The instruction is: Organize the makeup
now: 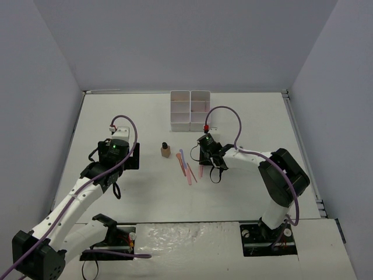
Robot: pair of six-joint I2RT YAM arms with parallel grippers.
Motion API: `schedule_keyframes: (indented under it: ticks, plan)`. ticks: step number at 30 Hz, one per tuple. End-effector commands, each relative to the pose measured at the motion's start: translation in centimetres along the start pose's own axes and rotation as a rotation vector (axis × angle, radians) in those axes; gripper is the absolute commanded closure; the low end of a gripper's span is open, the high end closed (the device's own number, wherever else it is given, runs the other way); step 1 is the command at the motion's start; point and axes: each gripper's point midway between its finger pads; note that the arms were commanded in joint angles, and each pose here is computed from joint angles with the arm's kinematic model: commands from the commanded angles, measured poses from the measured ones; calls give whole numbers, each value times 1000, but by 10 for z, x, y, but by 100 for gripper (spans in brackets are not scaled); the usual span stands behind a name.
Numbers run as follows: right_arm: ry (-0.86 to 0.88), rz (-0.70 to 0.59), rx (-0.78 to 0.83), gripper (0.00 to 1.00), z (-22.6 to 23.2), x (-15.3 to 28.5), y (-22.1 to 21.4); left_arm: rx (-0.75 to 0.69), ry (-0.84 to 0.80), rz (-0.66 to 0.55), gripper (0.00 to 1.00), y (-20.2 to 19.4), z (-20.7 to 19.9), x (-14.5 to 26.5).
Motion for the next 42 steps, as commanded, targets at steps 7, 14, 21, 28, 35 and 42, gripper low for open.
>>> schedule_keyframes:
  ticks: [7,14,21,28,35,42]
  plan:
    - [-61,42,13,75,-15,-3,-19,27,-4,-56,3,20,-1,2]
    - [-88,46,21,75,-22,-2,-23,30,-6,-59,3,20,-1,3]
    - [-90,57,23,79,-19,-6,-22,33,-8,-65,3,21,0,5]
    - [-97,66,42,95,-16,-12,-18,34,-7,-64,3,21,0,6]
    - [-60,-15,96,100,-11,8,25,36,-5,-70,3,21,1,7]
    - [50,-307,386,100,22,67,150,38,-6,-73,3,22,1,7]
Point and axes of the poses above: each gripper's point midway between its finger pads, its own x axis back along the fingers, its own z axis along the line the jaws close on, y = z × x, and after that the axes turned 3 degrees about x, right-handed
